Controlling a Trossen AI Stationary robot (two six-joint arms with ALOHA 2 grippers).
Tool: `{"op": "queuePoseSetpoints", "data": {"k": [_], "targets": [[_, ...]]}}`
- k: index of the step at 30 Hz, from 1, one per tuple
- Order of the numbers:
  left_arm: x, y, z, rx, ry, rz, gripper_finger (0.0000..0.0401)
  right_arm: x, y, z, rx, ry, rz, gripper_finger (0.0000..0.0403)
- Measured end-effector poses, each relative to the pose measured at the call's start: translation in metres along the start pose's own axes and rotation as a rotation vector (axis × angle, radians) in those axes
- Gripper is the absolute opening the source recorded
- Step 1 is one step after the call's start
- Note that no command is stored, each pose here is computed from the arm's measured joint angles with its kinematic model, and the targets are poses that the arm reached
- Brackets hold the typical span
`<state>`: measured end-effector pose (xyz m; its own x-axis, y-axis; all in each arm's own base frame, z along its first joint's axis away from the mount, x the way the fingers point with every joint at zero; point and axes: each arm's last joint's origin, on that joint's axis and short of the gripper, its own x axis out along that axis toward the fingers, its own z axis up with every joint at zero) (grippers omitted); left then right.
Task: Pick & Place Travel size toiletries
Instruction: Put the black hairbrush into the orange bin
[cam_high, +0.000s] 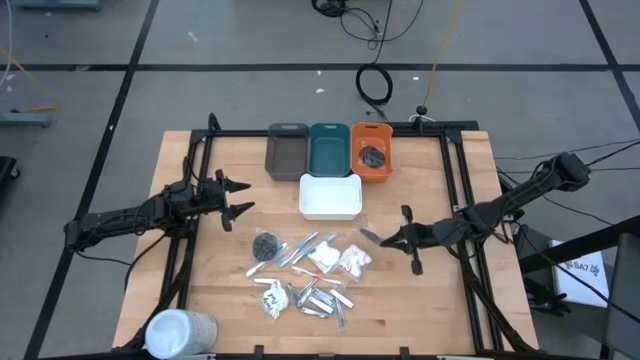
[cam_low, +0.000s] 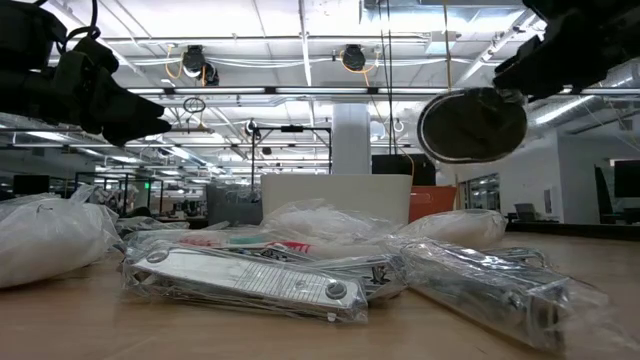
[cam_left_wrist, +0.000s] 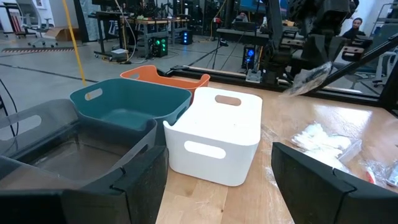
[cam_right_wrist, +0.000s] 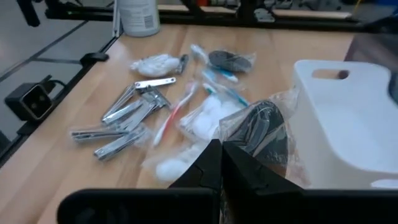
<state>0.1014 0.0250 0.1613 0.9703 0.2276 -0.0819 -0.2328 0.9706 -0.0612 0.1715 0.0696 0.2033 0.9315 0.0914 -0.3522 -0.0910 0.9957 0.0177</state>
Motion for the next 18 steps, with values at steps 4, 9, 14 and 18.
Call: {"op": "queuePoseSetpoints", "data": {"k": [4,9,14,18], "targets": [[0.0,0.0,0.0,0.0,0.0,0.0,0.0273,0.002,-0.01,0.01,-0.032,-0.089,-0.078,0.0],[0.0,0.0,0.0,0.0,0.001,0.0,0.0274,0.004,-0.029,0.024,-0.113,-0.202,-0.203,0.0],[0.0,0.0,0.0,0.0,0.0,0.0,0.0274,0.003,-0.06,0.034,-0.113,-0.278,-0.372,0.0],[0.0,0.0,0.0,0.0,0.0,0.0,0.0274,-0.001,-0.089,0.035,-0.095,-0.273,-0.524,0.0]]}}
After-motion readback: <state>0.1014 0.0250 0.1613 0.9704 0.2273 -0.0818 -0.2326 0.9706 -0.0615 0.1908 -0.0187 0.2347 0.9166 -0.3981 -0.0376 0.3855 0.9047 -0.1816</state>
